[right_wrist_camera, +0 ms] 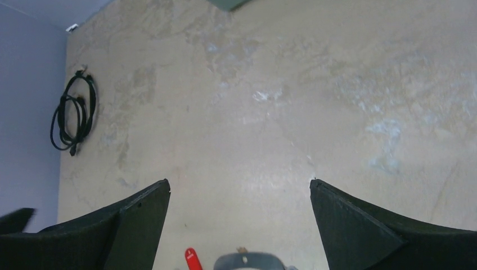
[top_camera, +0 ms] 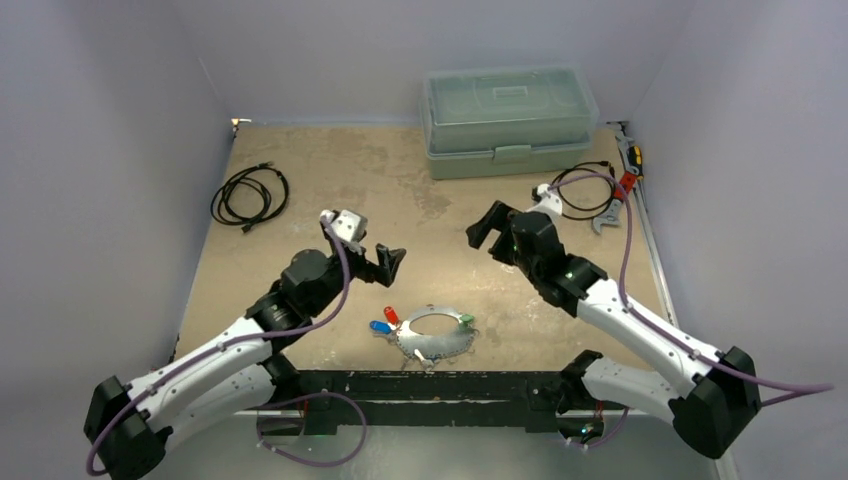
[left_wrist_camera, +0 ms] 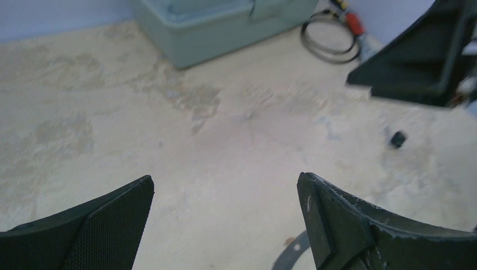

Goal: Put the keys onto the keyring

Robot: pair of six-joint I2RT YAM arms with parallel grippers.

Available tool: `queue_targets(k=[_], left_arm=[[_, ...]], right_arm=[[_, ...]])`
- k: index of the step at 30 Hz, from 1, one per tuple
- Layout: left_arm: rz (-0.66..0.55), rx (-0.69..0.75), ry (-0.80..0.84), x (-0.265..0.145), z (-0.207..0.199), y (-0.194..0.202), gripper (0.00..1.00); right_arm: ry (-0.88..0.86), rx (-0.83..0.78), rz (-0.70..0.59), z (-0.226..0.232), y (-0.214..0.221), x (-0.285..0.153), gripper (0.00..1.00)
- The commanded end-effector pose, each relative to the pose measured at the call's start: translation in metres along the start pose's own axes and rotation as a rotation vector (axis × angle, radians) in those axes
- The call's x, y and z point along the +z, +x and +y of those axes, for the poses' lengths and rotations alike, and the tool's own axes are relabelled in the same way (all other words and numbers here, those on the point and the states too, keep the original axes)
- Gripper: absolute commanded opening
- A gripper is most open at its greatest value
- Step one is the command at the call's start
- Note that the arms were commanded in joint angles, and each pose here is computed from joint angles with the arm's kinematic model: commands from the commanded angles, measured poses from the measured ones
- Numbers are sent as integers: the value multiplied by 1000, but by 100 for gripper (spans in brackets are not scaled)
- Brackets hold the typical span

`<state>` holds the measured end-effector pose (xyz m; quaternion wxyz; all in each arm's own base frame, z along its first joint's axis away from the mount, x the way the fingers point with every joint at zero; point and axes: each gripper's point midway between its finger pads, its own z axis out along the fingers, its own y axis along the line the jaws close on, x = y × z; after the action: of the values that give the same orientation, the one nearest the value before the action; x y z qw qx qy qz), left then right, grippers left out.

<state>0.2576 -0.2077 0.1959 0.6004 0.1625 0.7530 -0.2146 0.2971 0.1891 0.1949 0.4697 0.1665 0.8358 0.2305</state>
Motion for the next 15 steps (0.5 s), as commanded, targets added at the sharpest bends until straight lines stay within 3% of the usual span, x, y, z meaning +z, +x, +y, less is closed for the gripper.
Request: queue_targets(k=[1,6,9,15], left_arm=[[-122,-128,113,-12,-27,-47,99],[62,-94,57,3,-29,-32,99],[92,-84,27,7,-24,-20,99],[92,-44,23,10,-22,-21,99]], right_arm=[[5,192,90,-11,26,-19,98],[12,261,189,-10,41,-37,97],[110,288,262,-25,59,-40,99],[317,169,370,-85,109,-37,96]])
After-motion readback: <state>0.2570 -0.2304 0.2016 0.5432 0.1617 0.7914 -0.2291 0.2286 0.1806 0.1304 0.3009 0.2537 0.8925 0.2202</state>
